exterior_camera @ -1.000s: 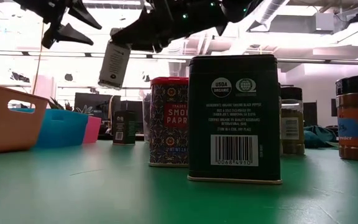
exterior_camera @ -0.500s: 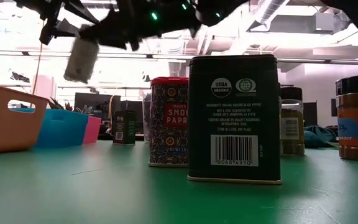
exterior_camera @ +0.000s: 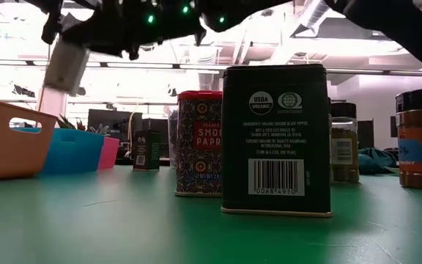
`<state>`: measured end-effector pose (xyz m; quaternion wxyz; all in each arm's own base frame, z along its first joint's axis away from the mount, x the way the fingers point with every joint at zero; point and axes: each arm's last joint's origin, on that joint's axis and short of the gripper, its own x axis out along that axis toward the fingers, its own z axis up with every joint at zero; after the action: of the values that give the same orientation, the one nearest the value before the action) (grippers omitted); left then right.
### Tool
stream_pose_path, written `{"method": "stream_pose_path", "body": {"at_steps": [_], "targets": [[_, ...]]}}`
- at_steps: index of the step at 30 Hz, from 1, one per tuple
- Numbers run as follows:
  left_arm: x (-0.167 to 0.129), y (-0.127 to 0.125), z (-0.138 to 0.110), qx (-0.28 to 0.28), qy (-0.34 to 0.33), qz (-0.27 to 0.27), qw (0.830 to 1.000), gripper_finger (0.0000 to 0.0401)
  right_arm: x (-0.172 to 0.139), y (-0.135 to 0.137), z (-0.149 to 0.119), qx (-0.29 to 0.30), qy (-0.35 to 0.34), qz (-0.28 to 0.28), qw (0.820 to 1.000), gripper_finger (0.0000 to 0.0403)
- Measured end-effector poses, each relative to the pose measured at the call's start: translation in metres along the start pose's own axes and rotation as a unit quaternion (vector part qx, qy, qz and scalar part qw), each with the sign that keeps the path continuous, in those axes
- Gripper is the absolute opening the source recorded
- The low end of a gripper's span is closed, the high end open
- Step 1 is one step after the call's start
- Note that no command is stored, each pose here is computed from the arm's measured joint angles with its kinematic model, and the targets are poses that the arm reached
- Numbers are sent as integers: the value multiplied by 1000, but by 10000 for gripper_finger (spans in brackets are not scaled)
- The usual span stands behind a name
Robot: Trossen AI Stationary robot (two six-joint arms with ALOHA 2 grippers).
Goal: Sort spices by type
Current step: Put the top white seasoning bottle into the blue bin
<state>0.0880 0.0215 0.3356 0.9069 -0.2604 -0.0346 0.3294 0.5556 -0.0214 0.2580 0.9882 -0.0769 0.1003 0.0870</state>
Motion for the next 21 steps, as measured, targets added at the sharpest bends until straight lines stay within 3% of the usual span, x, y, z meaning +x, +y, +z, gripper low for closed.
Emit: {"method": "stream_pose_path", "body": {"at_steps": [14, 21], "targets": [[-9, -4, 17, 22, -22, -11, 999, 219, -6, -27, -9, -4, 19, -20, 1000, 233], [-8, -4, 16, 27, -21, -9, 999, 219, 4, -25, -31, 10, 42, -3, 999, 233]]}}
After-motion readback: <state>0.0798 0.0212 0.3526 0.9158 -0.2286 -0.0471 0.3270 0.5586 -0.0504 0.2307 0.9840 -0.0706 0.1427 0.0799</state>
